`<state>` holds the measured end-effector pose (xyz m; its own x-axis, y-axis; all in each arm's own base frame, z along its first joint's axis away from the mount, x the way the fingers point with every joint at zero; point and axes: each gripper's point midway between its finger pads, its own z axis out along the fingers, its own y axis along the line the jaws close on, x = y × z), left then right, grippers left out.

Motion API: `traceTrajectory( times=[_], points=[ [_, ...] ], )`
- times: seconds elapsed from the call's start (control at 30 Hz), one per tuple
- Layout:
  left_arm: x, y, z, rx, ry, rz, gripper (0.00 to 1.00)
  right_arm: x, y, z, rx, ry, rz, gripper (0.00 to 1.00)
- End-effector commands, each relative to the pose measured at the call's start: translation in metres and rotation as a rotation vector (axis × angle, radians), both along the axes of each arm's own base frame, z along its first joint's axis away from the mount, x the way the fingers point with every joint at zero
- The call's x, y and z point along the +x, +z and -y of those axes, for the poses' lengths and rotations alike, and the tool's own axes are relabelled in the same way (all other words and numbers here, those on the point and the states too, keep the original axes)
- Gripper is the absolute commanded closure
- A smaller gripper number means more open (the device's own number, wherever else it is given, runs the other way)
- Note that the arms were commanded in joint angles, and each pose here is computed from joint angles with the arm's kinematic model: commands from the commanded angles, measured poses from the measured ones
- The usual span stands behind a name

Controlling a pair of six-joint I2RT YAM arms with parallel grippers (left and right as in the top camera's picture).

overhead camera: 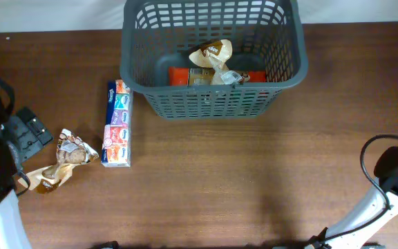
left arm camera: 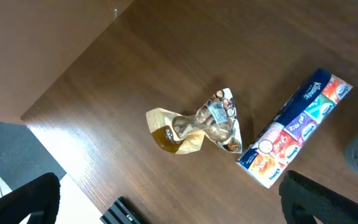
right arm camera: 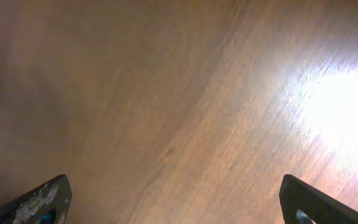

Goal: Pack container
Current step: 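Withdraw the right gripper to the right edge, then move the left gripper down onto the multicolor box pack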

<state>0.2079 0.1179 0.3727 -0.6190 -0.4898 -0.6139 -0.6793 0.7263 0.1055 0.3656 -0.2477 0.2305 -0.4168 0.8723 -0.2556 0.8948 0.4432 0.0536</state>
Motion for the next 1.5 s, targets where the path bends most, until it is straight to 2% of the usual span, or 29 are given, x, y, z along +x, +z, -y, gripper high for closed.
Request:
traceTrajectory(
  times=[0.0,0.33,0.77,0.93,1.1,1.17,1.33,1.47],
  points=[
    [-0.003,0.003,-0.001,0.008,-0.005,0.003,0.01,-0.003,-0.015,0.002,0.007,-0.018,-0.037,0.01],
    [0.000,0.003,0.001,-0.008,-0.001,0.024,0.01,0.009,-0.040,0.010,0.005,-0.018,-0.030,0.01],
    [0.051,0.011,0.065,-0.334,-0.248,0.230,0.01,0.005,-0.048,0.007,0.021,-0.018,-0.057,0.01],
    [0.056,0.007,0.060,-0.286,-0.291,0.191,0.01,0.005,-0.049,0.007,0.021,-0.018,-0.057,0.01],
    [0.065,0.013,0.059,-0.275,-0.307,0.227,0.01,0.005,-0.048,0.007,0.021,-0.018,-0.057,0.01],
    [0.072,0.012,0.062,-0.257,-0.377,0.212,0.01,0.005,-0.048,0.007,0.021,-0.018,-0.057,0.01],
    [0.086,-0.029,0.067,-0.276,-0.529,0.014,0.01,0.005,-0.049,0.007,0.021,-0.018,-0.057,0.01],
    [0.099,-0.074,0.063,-0.352,-0.524,-0.143,0.01,0.005,-0.049,0.007,0.021,-0.018,-0.057,0.01]
  ],
)
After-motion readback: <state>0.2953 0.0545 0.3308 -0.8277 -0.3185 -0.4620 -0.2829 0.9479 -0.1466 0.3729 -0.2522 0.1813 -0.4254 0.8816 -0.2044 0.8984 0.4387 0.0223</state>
